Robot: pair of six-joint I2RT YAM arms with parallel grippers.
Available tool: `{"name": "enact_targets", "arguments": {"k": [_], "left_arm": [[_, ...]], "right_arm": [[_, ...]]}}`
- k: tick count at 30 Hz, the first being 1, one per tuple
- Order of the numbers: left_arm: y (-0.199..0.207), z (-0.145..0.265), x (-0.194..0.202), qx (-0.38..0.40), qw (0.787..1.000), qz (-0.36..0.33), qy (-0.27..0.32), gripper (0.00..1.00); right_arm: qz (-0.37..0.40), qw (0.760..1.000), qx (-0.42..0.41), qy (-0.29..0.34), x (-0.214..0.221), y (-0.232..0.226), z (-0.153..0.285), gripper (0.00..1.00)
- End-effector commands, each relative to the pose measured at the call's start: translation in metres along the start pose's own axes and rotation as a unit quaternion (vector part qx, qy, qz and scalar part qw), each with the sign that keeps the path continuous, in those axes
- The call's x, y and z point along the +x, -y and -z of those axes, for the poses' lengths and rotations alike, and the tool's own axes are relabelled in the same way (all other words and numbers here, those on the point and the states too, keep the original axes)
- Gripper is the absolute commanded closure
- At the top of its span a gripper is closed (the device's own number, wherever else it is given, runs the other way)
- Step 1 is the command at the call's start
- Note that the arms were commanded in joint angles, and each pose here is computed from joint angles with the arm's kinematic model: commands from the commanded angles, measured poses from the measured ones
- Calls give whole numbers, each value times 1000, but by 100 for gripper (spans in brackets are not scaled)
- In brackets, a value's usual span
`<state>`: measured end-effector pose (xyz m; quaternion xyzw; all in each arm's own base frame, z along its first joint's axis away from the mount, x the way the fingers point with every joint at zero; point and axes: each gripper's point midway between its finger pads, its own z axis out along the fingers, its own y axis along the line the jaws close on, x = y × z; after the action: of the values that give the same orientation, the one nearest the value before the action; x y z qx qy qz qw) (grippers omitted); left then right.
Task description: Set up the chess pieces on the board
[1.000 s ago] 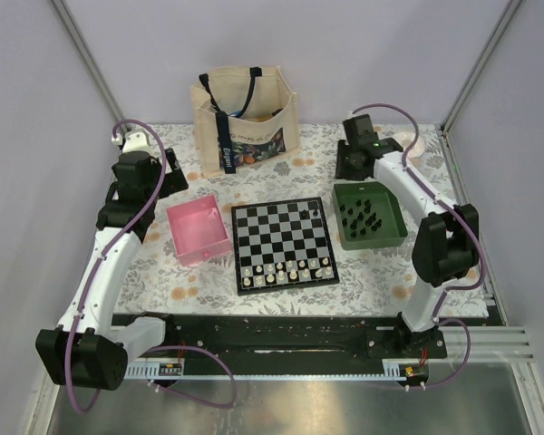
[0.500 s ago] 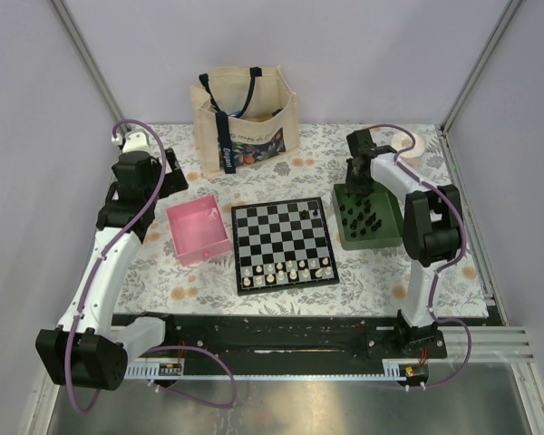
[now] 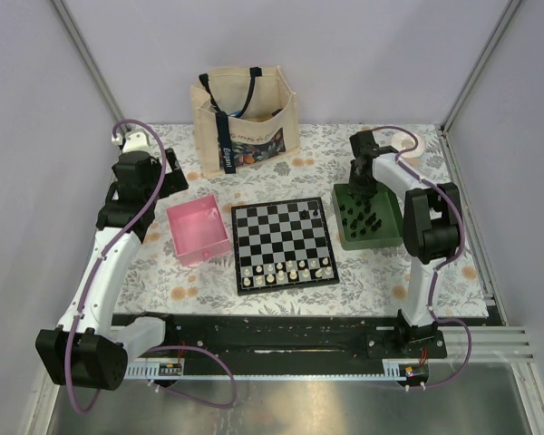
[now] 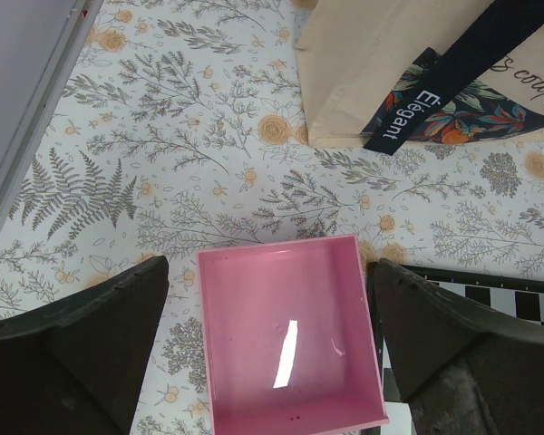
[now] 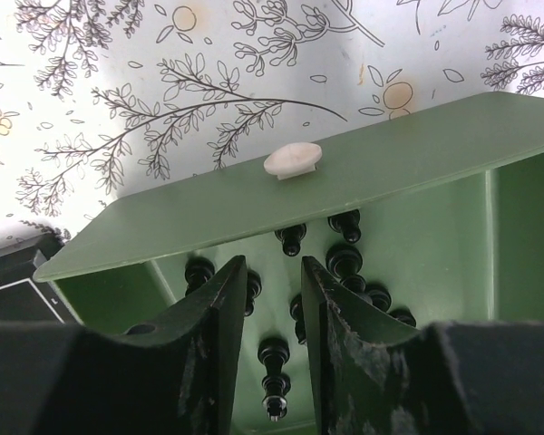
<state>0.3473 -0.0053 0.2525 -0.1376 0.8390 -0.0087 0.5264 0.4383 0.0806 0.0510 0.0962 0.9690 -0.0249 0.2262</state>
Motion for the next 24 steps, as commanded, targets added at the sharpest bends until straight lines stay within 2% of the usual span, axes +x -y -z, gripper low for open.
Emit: {"name": "enact_targets", "arguments": {"k": [1,12,24], "left_arm": [[5,4,-13,15,1000,1,22,1],[4,4,-13,14,1000,1,22,1],[5,4,-13,16,1000,1,21,1]], "right_arm": [[-9,1000,6,13,-10,3,-6,60],[-16,1000,3,9,-11,0,-14,60],[-24,1000,8,2,-10,5,-15,65]]}}
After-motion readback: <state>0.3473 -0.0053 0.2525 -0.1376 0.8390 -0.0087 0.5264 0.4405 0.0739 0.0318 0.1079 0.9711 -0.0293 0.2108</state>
